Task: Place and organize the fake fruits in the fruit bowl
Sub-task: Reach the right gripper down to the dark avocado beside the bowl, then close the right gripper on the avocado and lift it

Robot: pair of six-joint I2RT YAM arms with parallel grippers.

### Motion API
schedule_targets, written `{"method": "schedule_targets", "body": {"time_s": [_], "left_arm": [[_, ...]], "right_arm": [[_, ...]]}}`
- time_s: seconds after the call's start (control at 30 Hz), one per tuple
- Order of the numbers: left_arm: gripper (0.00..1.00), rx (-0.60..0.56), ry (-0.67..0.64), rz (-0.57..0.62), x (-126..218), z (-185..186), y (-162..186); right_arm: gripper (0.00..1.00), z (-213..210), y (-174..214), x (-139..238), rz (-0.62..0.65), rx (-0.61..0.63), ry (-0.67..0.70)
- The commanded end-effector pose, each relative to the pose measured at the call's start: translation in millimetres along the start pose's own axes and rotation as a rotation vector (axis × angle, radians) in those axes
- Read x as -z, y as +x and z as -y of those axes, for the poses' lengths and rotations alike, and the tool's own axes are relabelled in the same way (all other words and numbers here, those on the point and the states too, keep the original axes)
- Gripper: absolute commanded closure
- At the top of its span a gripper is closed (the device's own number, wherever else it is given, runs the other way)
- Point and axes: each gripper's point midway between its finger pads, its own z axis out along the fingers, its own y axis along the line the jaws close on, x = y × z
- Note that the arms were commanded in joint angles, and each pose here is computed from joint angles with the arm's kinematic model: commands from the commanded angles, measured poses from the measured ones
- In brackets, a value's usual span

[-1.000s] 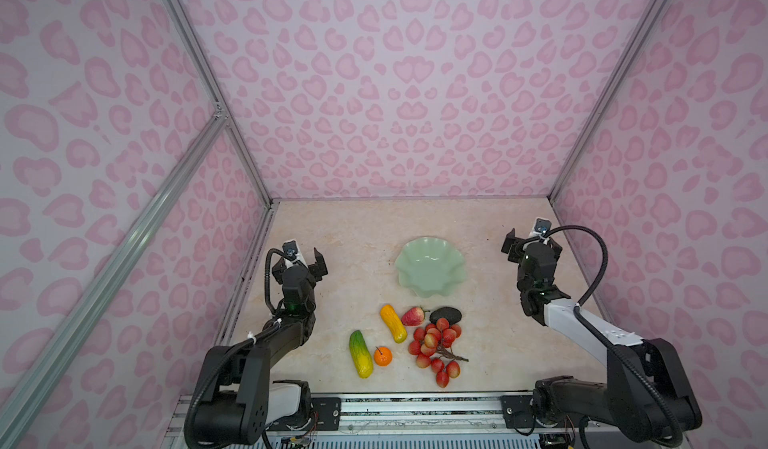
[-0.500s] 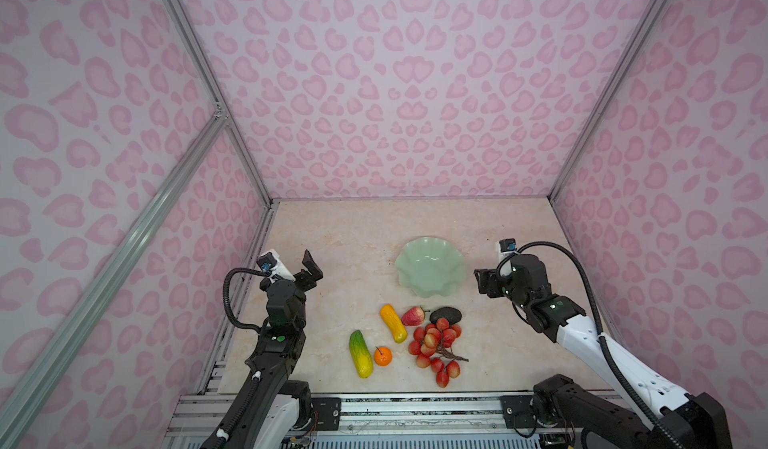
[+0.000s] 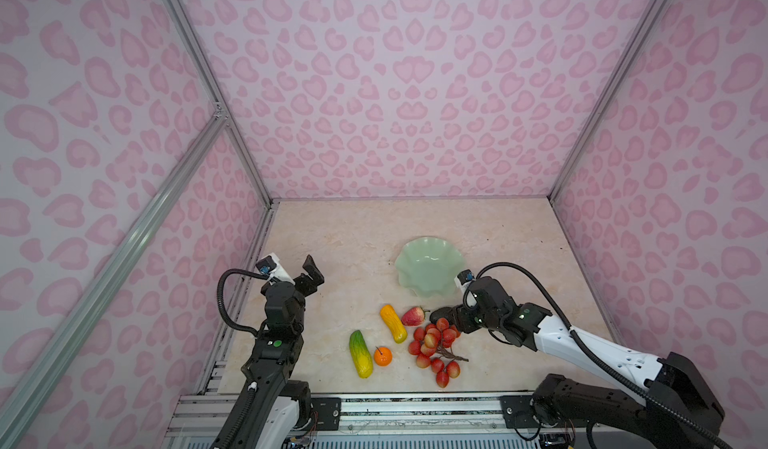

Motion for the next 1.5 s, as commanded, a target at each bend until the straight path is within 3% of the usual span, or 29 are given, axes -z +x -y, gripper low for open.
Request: {"method": "schedule_targets", "body": {"time_s": [0.0,0.43,0.73,1.2,1.47], "left_arm": [[0.0,0.008,0.0,0.0,3,-2,1],[0.01,0.019,0.017,0.012,8,1,-3],[0.01,0.011,0.009,-0.021,6,0,3],[0.01,0.017,0.014,-0.022,7,0,3],[0.01,0.02,0.015,-0.027,8,0,4]], "right_arm": [[0.37,-2,-4,-7,0.008,-0.008,-0.003],[0.42,7,-2,-37,-0.011,-0.011,0.057],[0.45,1,2,-52,-0.031,0.005,0.024],[0.32,-19,-7,-54,-0.045,0.117,-0.045],[0.44,-21,-3,-64,-0.072,0.127,-0.033]]}}
